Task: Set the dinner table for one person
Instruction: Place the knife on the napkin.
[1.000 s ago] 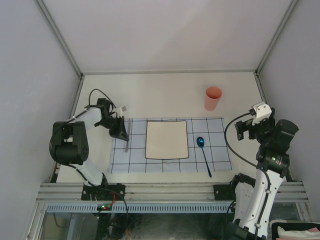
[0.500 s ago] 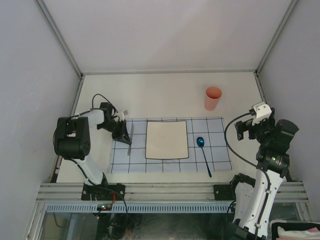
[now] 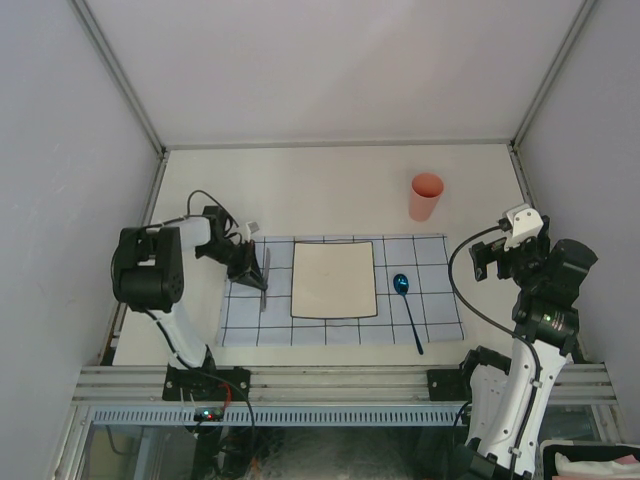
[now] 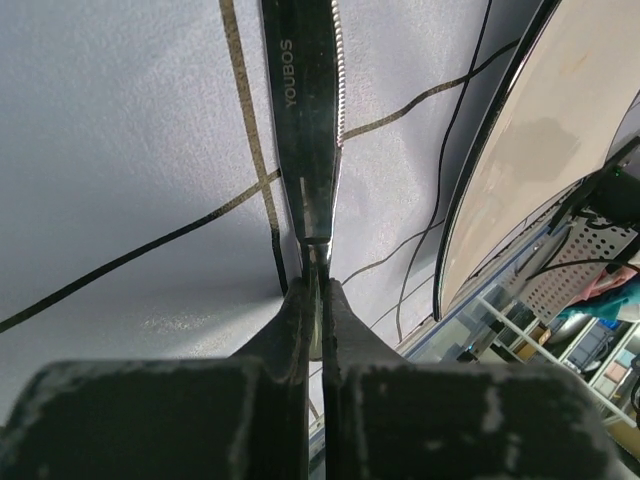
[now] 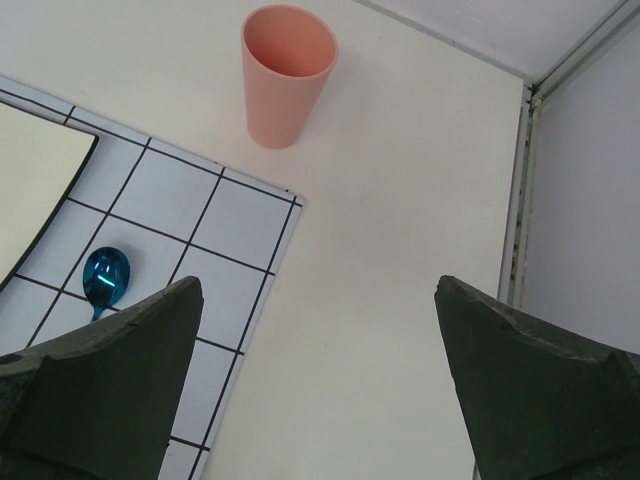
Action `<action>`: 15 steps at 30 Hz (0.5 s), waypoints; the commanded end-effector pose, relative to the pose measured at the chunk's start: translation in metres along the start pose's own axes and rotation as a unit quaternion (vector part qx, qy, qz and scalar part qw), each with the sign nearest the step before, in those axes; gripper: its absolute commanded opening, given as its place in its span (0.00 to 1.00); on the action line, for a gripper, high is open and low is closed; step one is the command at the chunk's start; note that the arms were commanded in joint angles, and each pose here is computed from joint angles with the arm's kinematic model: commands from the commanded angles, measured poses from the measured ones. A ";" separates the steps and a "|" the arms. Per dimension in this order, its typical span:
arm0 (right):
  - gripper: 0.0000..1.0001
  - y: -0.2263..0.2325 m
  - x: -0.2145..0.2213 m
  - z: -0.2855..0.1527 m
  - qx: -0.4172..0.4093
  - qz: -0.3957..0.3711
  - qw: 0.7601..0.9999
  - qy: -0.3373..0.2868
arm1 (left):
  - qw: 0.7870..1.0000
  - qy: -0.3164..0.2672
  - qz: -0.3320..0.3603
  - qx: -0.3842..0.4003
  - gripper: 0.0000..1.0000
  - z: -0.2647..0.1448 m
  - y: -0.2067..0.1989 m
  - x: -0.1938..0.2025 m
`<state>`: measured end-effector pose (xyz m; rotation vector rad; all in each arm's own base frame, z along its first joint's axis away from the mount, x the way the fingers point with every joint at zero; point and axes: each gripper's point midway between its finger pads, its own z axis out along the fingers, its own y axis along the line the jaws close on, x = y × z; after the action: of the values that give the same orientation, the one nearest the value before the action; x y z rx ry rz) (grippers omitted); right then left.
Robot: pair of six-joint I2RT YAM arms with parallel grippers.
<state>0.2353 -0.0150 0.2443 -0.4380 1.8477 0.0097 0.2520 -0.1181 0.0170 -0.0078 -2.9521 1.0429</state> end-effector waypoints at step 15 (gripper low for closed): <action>1.00 0.001 -0.008 -0.001 -0.005 -0.019 1.000 -0.018 | 0.998 -0.010 0.061 -0.027 0.26 -0.019 -0.006 -0.011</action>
<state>0.2347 -0.0136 0.2453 -0.4480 1.8403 0.0103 0.2500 -0.1149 0.0189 -0.0689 -2.9521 1.0134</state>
